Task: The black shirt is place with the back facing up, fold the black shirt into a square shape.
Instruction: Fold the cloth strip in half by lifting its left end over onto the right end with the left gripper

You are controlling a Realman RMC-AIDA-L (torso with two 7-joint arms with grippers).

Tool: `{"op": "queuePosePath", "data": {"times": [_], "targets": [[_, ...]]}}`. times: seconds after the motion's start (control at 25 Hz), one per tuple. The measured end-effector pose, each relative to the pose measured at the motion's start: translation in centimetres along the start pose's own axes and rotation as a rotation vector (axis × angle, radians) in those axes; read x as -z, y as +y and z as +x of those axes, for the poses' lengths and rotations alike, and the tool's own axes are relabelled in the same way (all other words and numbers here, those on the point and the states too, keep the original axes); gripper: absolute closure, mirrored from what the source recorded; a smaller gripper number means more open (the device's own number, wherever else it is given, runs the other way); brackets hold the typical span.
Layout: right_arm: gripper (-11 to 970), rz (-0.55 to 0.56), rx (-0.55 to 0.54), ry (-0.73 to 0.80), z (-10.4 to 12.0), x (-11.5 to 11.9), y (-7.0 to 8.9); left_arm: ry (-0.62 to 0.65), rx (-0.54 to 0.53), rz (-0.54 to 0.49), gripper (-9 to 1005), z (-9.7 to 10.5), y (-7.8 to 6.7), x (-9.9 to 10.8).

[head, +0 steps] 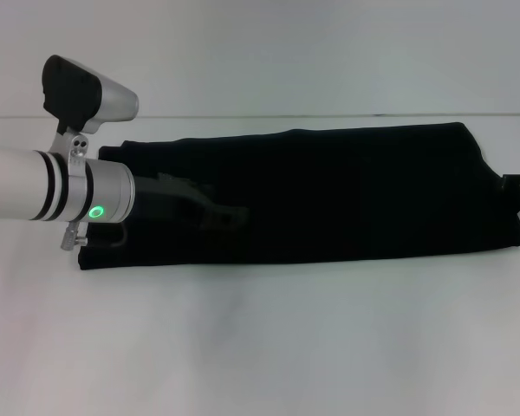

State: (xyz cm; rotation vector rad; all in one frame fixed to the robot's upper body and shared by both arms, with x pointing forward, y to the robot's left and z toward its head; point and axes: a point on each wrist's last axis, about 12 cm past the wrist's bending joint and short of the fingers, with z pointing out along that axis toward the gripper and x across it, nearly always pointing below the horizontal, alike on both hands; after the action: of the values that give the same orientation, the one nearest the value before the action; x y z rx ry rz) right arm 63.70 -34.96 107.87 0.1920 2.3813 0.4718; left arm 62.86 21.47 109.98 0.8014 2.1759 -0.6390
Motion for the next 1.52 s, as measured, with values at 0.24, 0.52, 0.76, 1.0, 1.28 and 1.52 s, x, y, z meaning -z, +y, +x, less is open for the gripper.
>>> {"op": "queuePosePath", "data": {"times": [0.24, 0.52, 0.76, 1.0, 1.28, 1.52], "targets": [[303, -0.018, 0.004, -0.001, 0.4, -0.6, 0.8, -0.007, 0.007, -0.002, 228, -0.1, 0.0, 0.0], [303, -0.096, -0.013, -0.018, 0.1, -0.5, 1.7, -0.013, 0.009, -0.002, 229, -0.2, 0.0, 0.0], [303, -0.131, -0.011, -0.01, 0.1, -0.4, 2.2, -0.019, 0.012, -0.008, 227, -0.3, 0.1, 0.0], [303, -0.118, -0.01, -0.006, 0.5, -0.6, 2.2, -0.022, 0.014, -0.018, 228, -0.2, 0.2, 0.0], [304, -0.088, -0.019, -0.014, 1.0, -0.7, 1.5, -0.023, 0.015, -0.02, 228, -0.3, 0.1, -0.1], [303, -0.093, -0.021, -0.012, 1.4, -0.9, 1.8, -0.024, 0.013, -0.022, 229, -0.3, 0.2, -0.1]]}}
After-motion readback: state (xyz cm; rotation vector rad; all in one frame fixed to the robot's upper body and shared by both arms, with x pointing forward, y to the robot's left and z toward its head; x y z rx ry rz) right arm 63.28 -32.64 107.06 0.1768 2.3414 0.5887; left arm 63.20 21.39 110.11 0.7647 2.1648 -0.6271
